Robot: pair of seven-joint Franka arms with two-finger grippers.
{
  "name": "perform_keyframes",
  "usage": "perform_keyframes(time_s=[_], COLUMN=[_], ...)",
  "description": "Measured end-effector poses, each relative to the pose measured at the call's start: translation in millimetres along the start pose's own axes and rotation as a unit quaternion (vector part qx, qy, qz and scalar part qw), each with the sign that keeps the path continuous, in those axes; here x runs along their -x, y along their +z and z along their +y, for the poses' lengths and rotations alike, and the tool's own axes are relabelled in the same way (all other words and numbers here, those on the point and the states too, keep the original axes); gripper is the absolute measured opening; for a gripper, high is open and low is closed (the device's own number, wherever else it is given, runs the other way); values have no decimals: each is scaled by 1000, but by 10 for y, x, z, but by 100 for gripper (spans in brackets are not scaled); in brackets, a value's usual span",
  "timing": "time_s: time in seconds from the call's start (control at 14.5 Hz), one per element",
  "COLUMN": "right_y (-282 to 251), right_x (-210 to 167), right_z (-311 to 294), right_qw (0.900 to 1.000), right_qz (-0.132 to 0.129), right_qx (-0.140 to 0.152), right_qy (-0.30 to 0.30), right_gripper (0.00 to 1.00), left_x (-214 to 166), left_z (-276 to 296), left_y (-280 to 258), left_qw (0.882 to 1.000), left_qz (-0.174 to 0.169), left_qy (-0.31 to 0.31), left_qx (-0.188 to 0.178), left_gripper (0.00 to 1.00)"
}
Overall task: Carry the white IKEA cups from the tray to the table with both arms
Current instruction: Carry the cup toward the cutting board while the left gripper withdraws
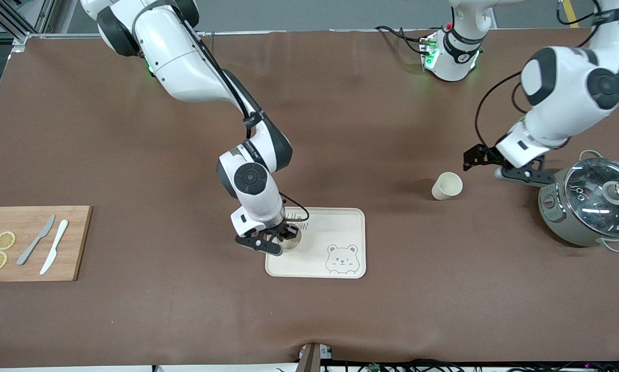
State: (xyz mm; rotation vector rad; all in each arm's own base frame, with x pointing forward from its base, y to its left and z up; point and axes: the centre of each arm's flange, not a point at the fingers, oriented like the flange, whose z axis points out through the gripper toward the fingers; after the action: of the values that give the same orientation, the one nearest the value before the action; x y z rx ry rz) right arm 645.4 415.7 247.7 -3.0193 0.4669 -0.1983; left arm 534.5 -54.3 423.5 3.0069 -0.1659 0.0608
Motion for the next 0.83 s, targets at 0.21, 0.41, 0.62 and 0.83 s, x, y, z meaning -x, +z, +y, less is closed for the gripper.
perform_keyframes(time_s=[0.21,0.41,0.62,0.83], right_y=[-417,-922,-1292,-1452], right_x=[-164,-451,-643,-675], right_z=[136,499,1078,1578], right_qw=[1000,999,997,994], right_qz=[-22,-34,-41,-53], right_qx=[11,15,17,22], right_qy=[-8,-33,-70,-96], right_gripper=[4,4,4,4], left_x=[-208,-315,-353,-376], left_z=[-107,-105,41,108], left_y=[-523,-766,-952,-1226], left_qw=[1000,1000,1000,1000], left_qz=[5,-1,-10,-10], left_qy=[-8,-5,-2,-7], left_qx=[-11,-15,-13,-14], left_gripper=[100,100,100,100])
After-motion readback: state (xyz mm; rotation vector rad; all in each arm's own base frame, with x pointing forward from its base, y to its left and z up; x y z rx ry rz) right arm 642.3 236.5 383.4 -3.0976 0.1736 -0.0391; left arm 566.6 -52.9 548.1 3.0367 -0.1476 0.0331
